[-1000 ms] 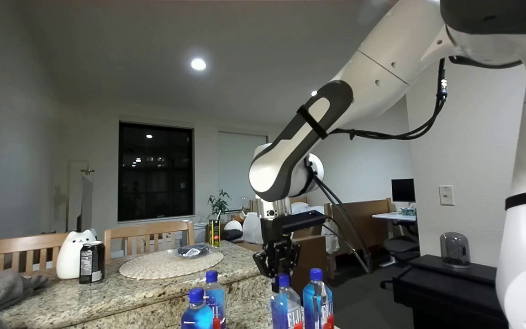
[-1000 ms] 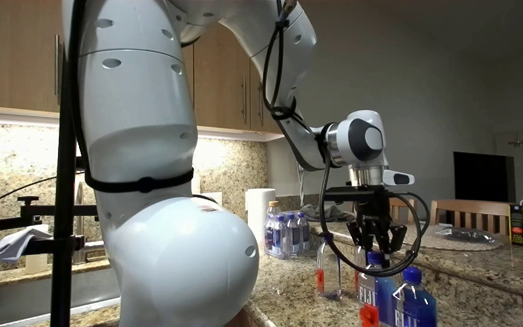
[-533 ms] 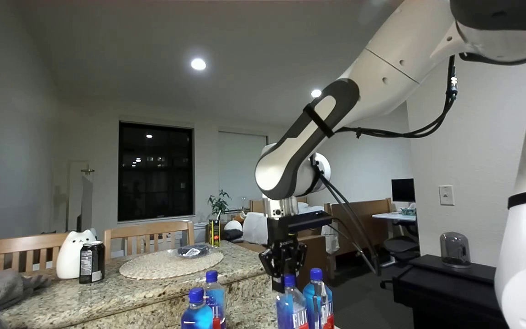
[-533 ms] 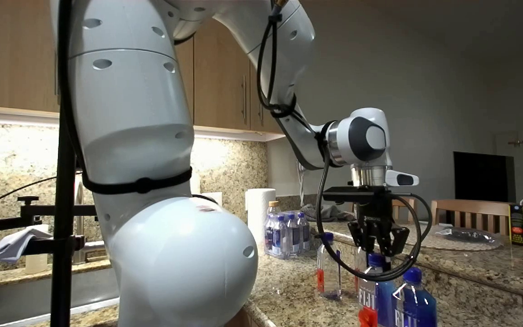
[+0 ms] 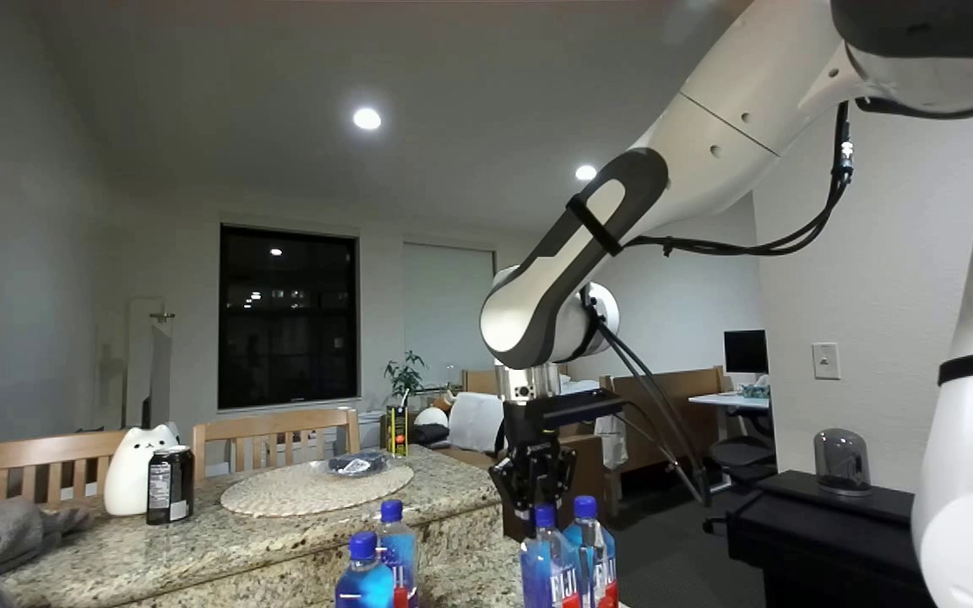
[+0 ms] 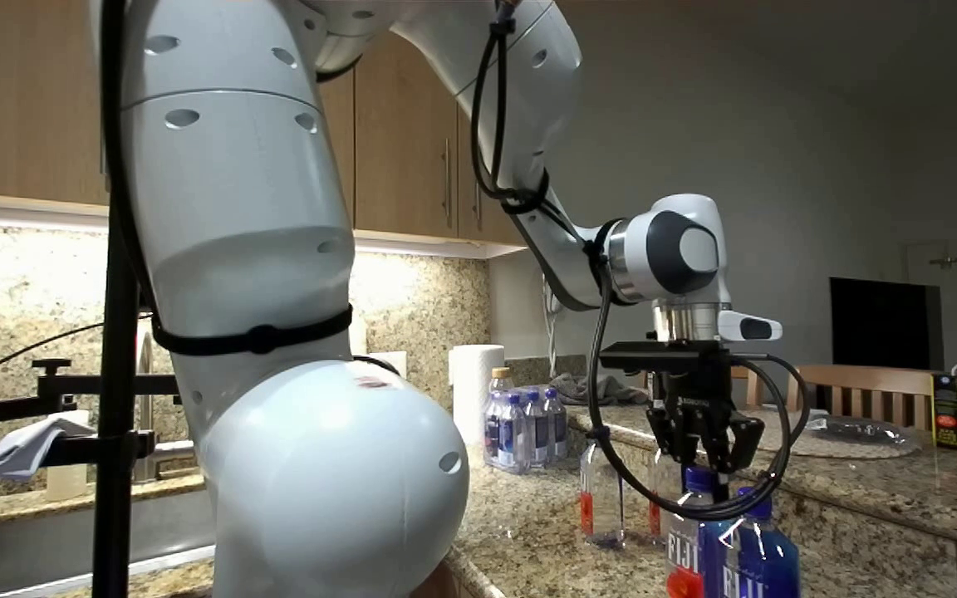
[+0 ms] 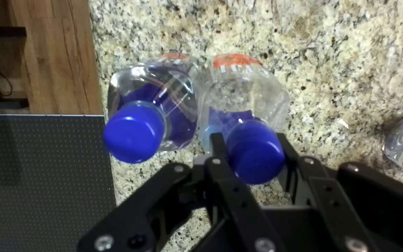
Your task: Move the water bottles forward
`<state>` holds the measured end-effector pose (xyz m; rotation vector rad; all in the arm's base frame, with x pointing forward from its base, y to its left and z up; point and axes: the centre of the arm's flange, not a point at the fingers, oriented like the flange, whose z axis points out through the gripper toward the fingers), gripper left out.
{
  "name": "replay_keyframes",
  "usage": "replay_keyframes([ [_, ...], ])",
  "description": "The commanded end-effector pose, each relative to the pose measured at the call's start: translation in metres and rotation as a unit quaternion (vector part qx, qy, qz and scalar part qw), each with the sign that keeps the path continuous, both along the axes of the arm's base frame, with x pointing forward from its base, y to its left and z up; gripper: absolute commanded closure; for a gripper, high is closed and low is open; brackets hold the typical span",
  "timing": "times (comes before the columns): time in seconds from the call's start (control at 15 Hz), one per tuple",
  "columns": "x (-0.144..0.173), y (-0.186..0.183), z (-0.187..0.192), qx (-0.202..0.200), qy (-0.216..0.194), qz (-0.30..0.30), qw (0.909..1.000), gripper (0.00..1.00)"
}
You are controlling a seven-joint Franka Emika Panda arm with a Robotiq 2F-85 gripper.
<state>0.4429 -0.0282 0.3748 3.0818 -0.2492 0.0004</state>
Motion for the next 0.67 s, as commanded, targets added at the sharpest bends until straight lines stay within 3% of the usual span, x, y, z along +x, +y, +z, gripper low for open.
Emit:
replay_keyframes([
  [0.0, -0.0150, -0.0077, -0.0052, -0.003, 0.000, 0.017, 0.9998, 0.86],
  [0.2, -0.0162, -0.0064, -0.0058, -0.003, 0.001, 0.019, 0.9998, 0.85],
  [0.27, -0.0166, -0.0062, -0.0057, -0.003, 0.001, 0.020, 0.9998, 0.76],
  [0.4, -0.0173, -0.0054, -0.0057, -0.003, 0.001, 0.022, 0.9998, 0.46],
  [0.6, -0.0188, -0.0058, -0.0064, -0.004, 0.002, 0.022, 0.9997, 0.30],
])
